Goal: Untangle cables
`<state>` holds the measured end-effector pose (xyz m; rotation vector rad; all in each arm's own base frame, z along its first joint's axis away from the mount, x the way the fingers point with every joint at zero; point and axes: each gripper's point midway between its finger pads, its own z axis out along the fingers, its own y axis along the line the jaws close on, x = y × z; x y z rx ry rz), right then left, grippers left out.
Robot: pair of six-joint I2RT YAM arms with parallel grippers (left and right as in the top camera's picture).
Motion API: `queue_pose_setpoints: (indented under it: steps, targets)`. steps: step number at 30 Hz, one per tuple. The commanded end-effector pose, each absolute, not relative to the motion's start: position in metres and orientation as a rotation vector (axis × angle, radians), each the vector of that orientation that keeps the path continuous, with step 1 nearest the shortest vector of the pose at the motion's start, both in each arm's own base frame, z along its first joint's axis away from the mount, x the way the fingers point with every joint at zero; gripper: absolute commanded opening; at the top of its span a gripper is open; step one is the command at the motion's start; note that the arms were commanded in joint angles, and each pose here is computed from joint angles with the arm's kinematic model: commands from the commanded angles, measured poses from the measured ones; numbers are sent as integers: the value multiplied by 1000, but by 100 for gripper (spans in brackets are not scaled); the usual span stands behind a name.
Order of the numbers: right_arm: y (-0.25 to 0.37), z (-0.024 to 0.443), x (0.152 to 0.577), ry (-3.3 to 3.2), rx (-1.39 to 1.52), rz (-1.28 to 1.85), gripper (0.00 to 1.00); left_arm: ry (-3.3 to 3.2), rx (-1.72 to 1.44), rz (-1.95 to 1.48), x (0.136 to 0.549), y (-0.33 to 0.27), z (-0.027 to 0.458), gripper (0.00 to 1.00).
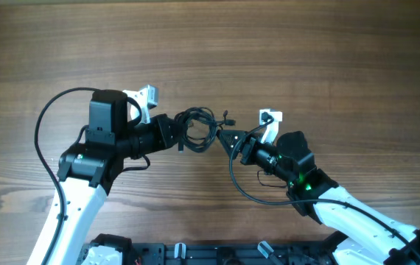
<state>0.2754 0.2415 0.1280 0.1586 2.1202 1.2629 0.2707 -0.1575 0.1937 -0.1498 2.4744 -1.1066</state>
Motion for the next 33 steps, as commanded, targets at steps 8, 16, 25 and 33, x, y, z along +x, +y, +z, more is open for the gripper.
queue_pose_setpoints:
  steps: [8,16,25,33]
  targets:
    - [221,101,272,2204,3,978,100,2437,-63,-853,288,-135,188,4]
    - [242,191,207,1862,-616,1267,100,2337,621,-709,265,-151,180,4]
    - [256,164,203,1903,-732,1349,93,2192,963,-918,223,-203,191,4]
    - [261,165,204,1884,-737,1392,20,2268,930,-836,224,-199,181,4]
